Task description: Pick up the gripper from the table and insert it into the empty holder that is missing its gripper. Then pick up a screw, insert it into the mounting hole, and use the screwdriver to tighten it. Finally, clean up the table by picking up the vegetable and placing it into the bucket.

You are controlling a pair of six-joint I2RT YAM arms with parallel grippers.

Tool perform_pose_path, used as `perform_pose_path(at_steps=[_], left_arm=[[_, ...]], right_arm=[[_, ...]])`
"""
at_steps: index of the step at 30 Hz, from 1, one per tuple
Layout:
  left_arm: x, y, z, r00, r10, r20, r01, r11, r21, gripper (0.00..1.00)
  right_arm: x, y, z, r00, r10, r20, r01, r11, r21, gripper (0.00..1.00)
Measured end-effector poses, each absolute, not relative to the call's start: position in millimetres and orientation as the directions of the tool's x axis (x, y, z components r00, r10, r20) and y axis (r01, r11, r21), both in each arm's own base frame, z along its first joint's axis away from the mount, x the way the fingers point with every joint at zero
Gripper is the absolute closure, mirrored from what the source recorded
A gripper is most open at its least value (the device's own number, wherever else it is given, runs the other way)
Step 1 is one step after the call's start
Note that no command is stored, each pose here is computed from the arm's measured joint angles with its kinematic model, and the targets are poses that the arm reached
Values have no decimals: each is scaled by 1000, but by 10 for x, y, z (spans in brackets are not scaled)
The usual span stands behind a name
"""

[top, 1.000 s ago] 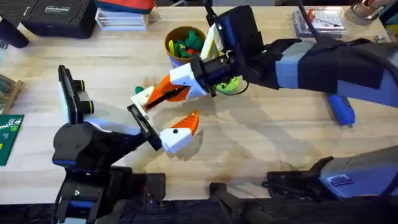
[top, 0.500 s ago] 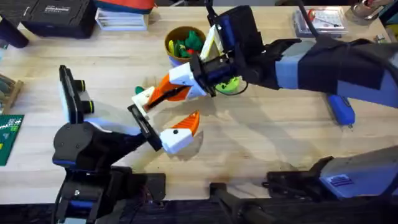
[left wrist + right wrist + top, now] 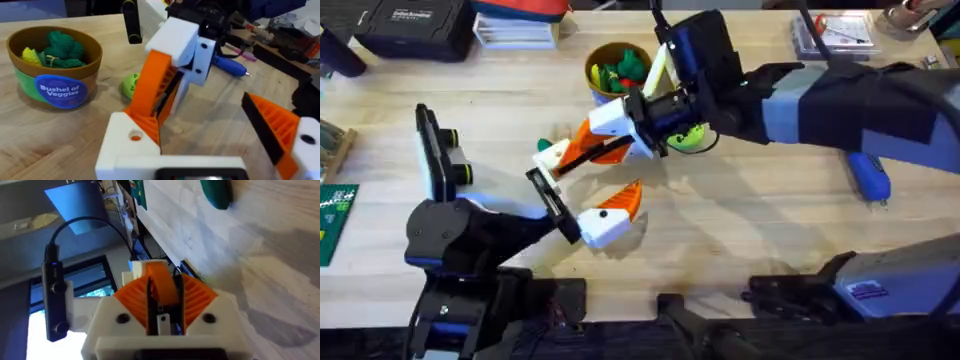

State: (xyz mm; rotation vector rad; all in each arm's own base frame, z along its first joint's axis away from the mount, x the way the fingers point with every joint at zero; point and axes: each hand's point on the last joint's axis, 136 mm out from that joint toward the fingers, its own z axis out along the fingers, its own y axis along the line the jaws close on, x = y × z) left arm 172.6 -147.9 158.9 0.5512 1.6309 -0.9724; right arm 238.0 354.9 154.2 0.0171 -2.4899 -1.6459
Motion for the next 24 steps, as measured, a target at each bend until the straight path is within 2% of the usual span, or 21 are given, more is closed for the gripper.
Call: perform_pose_path(at_steps=[3, 9, 20, 24], left_arm=[[1674, -1518, 1598, -278, -116, -954, 797, 527, -296, 30], [1669, -1524, 1594, -274, -111, -955, 799, 526, -290, 30], [1649, -1538, 1598, -254, -96, -962, 813, 517, -266, 30], [1603, -1568, 1599, -256, -89, -962, 829, 492, -266, 30]], right_arm=[[2361, 3560, 1530, -987, -101, 128, 78, 398, 914, 683], [2354, 3559, 1509, -986, -97, 137, 86, 405, 910, 580], [2378, 3508, 1502, -984, -94, 151, 102, 400, 911, 454], [2423, 3487, 1559, -985, -103, 137, 90, 371, 924, 297]])
